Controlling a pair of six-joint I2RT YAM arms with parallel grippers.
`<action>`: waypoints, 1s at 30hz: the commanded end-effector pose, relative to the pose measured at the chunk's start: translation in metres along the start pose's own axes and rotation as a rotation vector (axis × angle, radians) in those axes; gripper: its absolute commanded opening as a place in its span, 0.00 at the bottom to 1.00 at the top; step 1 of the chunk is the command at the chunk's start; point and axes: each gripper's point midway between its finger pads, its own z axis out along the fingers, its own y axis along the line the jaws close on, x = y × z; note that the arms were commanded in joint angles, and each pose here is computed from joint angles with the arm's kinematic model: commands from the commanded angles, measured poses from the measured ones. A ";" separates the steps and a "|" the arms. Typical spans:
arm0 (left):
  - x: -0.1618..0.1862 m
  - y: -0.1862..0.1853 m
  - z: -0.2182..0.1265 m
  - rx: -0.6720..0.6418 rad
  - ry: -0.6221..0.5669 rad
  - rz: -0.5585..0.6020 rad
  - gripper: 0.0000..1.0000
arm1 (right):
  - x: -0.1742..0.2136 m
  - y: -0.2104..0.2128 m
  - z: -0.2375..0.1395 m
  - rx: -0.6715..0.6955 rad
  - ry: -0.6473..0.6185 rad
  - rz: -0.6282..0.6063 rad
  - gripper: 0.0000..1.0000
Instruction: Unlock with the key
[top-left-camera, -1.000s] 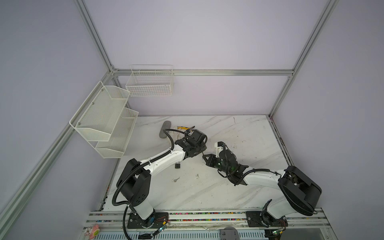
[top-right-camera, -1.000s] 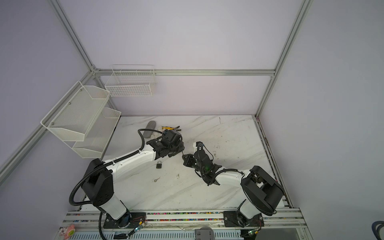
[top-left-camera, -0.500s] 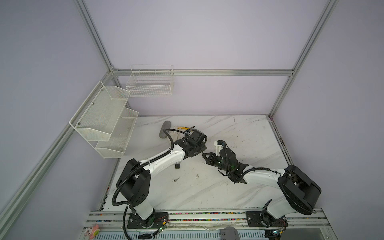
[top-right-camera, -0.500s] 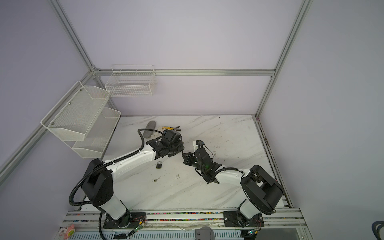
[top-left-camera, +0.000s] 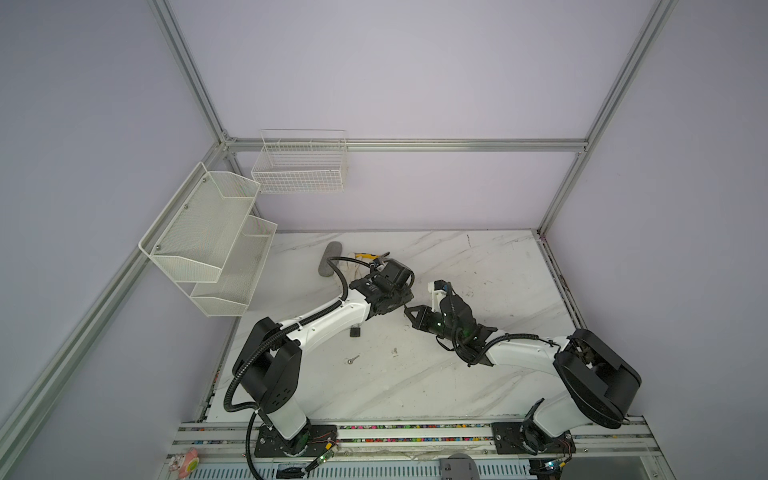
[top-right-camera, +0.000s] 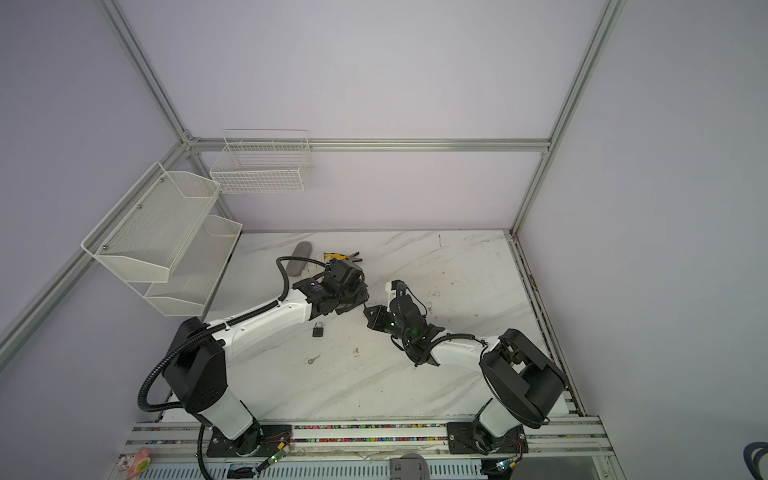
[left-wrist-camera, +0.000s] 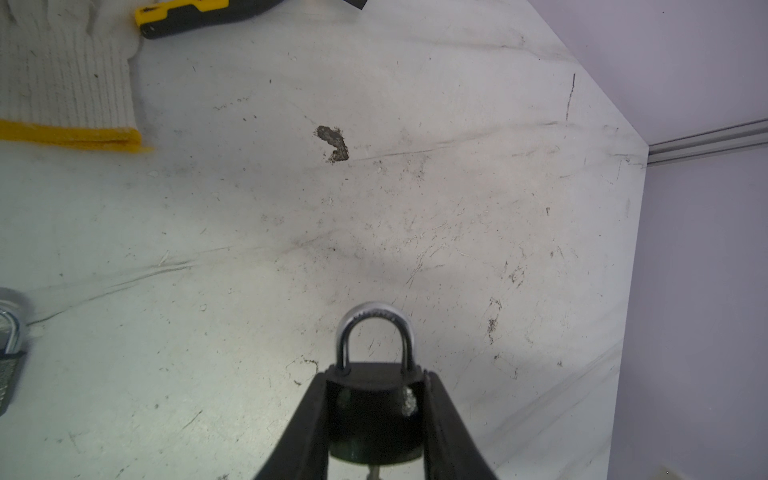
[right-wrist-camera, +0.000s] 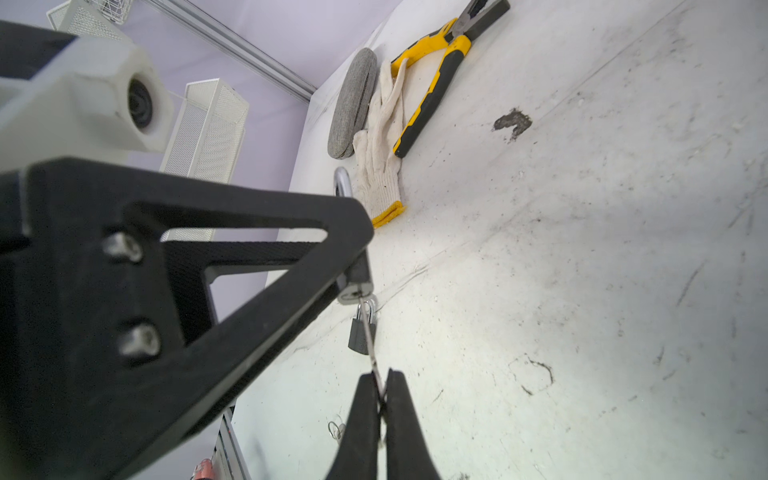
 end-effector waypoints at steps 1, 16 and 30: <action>0.000 -0.005 -0.010 0.040 -0.015 0.038 0.00 | -0.011 0.015 0.003 -0.041 -0.010 0.004 0.00; 0.006 0.001 -0.013 -0.019 -0.034 0.111 0.00 | -0.030 0.015 -0.006 -0.023 -0.050 0.026 0.00; 0.012 -0.011 -0.024 0.026 -0.015 0.108 0.00 | -0.038 0.024 -0.006 -0.060 -0.088 -0.015 0.00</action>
